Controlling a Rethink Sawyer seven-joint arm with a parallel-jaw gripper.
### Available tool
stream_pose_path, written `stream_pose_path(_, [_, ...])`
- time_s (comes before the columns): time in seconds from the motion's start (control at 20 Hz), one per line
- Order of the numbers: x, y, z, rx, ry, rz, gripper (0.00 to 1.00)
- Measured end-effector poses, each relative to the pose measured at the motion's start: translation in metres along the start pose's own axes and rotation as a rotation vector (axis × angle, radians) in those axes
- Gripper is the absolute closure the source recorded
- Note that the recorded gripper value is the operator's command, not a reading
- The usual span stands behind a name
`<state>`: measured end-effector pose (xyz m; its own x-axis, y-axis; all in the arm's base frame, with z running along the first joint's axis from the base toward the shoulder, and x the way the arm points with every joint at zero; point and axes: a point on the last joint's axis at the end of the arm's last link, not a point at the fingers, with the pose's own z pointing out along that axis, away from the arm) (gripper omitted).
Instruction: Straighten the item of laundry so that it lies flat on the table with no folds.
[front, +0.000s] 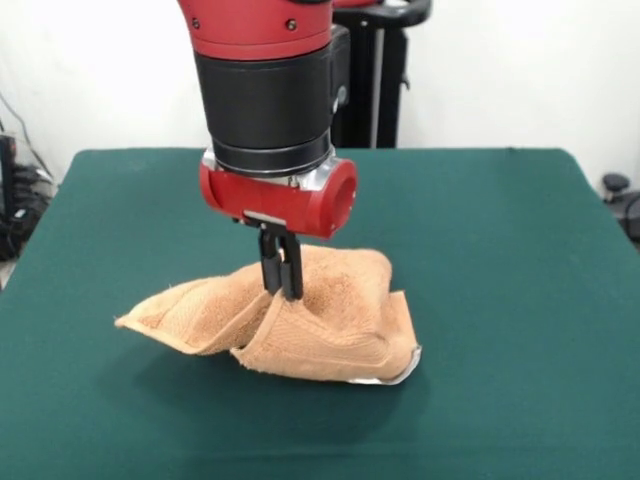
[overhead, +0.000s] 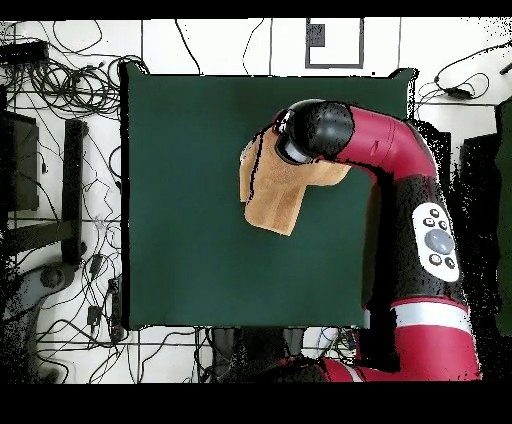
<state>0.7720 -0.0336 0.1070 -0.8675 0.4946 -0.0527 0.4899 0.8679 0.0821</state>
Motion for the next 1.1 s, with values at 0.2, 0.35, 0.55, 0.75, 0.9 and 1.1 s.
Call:
stream_pose_path(0.2, [-0.004, 0.001, 0.006, -0.011, -0.037, -0.003, 1.0])
stream_pose_path(0.35, [-0.003, 0.0, 0.016, -0.016, -0.049, -0.003, 1.0])
stream_pose_path(0.55, [-0.001, -0.001, 0.024, -0.015, -0.044, -0.003, 1.0])
stream_pose_path(0.75, [0.001, -0.002, 0.027, -0.011, -0.04, -0.007, 1.0])
stream_pose_path(0.9, [0.001, -0.003, 0.028, -0.003, -0.044, -0.016, 1.0])
stream_pose_path(1.1, [0.0, -0.006, 0.026, 0.001, -0.049, -0.02, 1.0])
